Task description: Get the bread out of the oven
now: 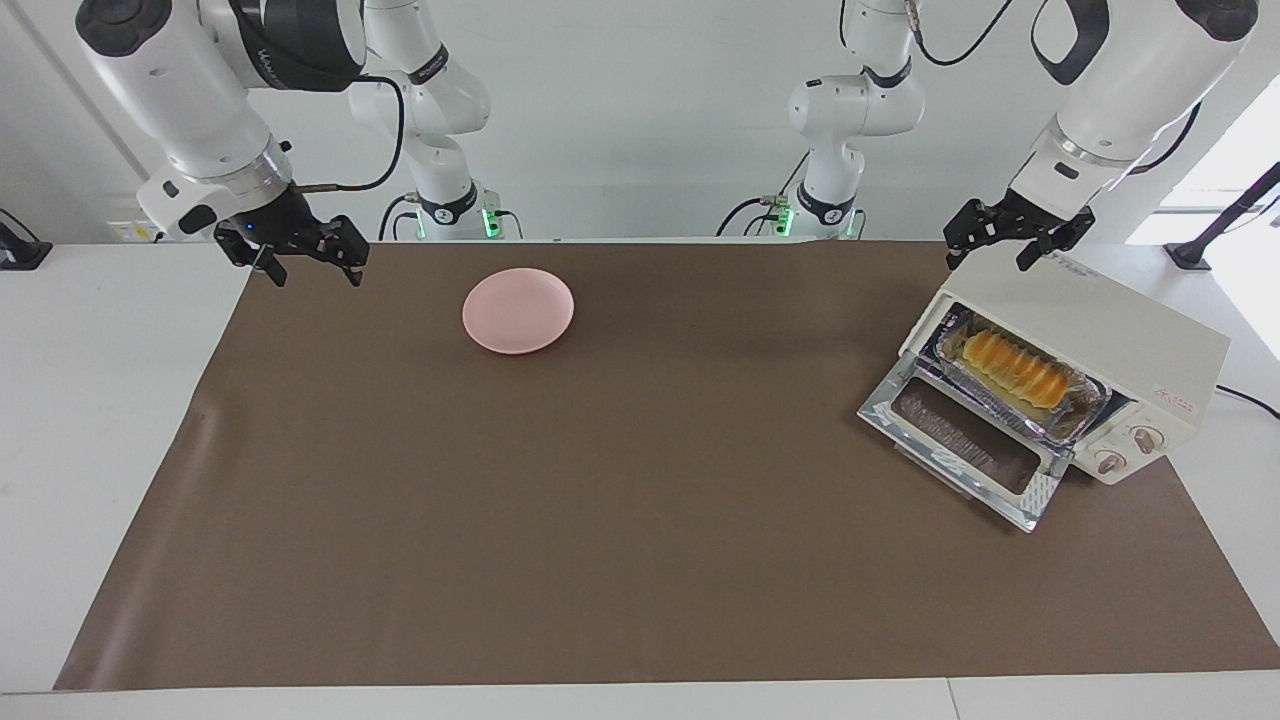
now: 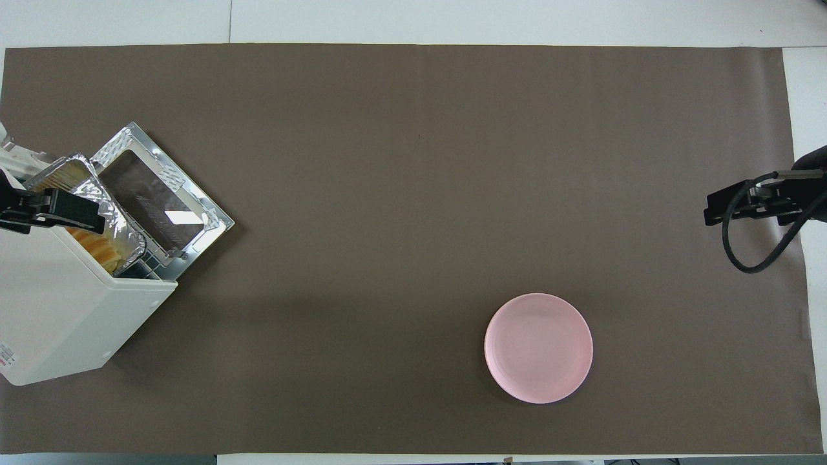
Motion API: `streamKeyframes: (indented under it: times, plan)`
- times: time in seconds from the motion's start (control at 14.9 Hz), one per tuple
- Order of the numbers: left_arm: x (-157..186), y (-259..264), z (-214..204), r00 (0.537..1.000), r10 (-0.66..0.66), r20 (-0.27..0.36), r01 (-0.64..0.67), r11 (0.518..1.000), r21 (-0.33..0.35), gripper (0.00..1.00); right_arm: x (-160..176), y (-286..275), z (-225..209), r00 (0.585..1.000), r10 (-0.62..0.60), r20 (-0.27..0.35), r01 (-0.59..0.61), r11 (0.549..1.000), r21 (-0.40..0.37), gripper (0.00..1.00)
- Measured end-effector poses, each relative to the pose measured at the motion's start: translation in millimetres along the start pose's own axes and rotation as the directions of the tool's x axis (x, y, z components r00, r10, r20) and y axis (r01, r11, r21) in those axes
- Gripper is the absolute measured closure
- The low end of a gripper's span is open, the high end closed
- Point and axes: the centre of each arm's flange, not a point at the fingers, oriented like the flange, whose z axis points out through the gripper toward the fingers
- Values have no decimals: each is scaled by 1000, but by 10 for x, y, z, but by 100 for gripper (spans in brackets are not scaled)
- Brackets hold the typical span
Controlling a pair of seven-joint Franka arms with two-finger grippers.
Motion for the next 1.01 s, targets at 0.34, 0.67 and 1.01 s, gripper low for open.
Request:
streamKeyframes:
  times: [0.34,0.67,1.01]
  plan:
    - [326,113,242,988,-152,-27,154,984,88,0,0,0,0,1000,0,0,0,1000,0,0]
    - [1116,68,963,907,-419,-48,421,895,147,0,0,0,0,1000,0,0,0,1000,0,0]
    - [1346,-52,1475,792,-601,-111,611,781,131,0,0,0,0,1000,0,0,0,1000,0,0]
